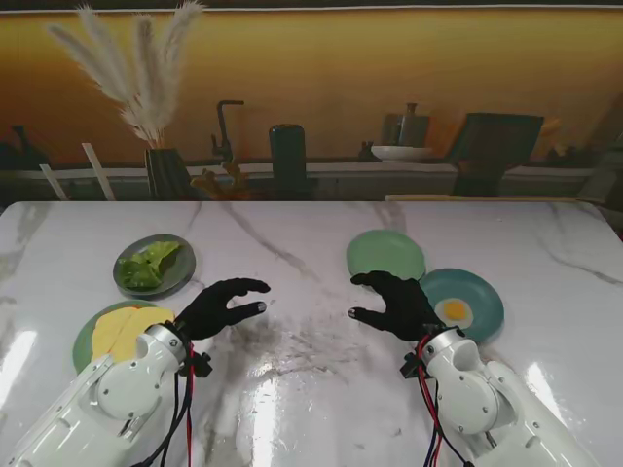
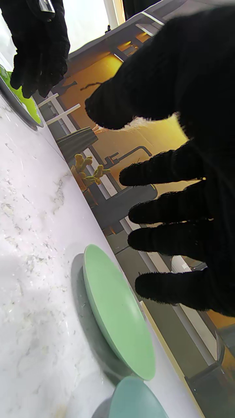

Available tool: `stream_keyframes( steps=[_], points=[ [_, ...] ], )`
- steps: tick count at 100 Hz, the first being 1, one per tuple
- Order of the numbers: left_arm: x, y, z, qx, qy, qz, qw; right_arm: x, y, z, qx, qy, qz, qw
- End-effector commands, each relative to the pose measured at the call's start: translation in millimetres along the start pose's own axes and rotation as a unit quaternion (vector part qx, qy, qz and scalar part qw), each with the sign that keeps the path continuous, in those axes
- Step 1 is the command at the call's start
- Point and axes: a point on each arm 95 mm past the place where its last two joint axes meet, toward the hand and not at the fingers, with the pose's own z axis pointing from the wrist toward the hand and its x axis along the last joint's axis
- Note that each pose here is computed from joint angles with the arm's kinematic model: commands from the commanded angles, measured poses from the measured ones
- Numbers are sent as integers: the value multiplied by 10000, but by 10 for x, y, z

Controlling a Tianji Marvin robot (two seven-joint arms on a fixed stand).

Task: Prepare sandwich (Bread, lettuce, and egg)

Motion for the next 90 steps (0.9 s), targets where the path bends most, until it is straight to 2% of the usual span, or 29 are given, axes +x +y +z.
stream_keyframes(
  steps=[1, 10, 26, 41, 90],
  points=[
    [-15, -15, 10, 38, -94, -35, 9999, 47, 44, 78, -78, 17, -28, 10000],
    [-41, -10, 1, 49, -139, -15, 9999, 18, 98, 129, -123, 0, -189, 9997],
    [-60, -5, -16, 66, -193, -9, 9998, -95, 250, 211, -183, -104, -735, 9971],
    [-45, -22, -30, 83, -189, 28, 9998, -200, 387, 309, -182, -273, -985, 9946],
    [-18, -97, -35, 151, -223, 129, 9996, -588, 727, 859, 300, -834, -1802, 9796]
  ],
)
